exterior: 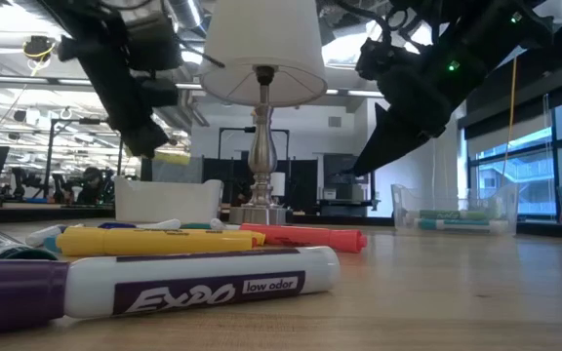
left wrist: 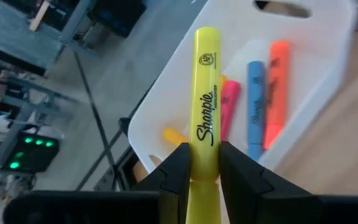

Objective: Pick & Place Markers
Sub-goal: Put the light yellow highlighter into the white bin, then put the pink highlighter into the white bin

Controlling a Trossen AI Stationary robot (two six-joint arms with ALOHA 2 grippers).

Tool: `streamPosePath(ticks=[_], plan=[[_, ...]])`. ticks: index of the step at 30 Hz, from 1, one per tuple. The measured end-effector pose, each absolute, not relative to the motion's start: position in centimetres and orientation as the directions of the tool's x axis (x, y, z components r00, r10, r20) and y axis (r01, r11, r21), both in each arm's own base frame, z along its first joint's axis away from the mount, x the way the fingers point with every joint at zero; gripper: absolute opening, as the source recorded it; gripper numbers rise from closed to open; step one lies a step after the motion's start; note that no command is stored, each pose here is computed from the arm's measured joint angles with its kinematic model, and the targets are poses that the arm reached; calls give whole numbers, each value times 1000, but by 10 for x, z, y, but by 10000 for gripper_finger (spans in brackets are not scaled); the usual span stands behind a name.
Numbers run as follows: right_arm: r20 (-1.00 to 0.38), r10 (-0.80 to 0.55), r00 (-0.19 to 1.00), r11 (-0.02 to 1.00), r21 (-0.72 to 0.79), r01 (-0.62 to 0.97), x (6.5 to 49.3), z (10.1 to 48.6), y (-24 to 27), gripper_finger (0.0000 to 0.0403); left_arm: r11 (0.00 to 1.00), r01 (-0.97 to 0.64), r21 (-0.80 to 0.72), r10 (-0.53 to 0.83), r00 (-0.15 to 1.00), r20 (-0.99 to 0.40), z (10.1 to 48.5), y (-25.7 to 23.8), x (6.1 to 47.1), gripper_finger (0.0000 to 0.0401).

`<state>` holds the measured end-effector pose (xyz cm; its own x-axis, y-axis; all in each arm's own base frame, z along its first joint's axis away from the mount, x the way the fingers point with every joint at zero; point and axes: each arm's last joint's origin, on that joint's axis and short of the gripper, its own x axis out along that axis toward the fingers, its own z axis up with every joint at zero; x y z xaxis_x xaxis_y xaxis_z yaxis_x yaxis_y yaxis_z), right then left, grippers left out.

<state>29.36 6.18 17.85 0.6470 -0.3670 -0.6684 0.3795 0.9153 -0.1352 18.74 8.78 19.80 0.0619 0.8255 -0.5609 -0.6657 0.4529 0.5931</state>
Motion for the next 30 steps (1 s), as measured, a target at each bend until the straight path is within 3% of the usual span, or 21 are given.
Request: streamPosePath(ticks=[7, 18, 30], plan=[[-668, -367, 648, 916, -140, 375, 294, 179, 62, 126, 456, -642, 617, 805, 2, -593, 186, 113, 188, 87], [-668, -367, 648, 916, -137, 378, 294, 179, 62, 126, 543, -674, 501, 719, 65, -692, 182, 120, 186, 139], [-668, -367, 648, 913, -124, 389, 294, 179, 62, 126, 727, -550, 410, 580, 173, -796, 176, 82, 197, 130]])
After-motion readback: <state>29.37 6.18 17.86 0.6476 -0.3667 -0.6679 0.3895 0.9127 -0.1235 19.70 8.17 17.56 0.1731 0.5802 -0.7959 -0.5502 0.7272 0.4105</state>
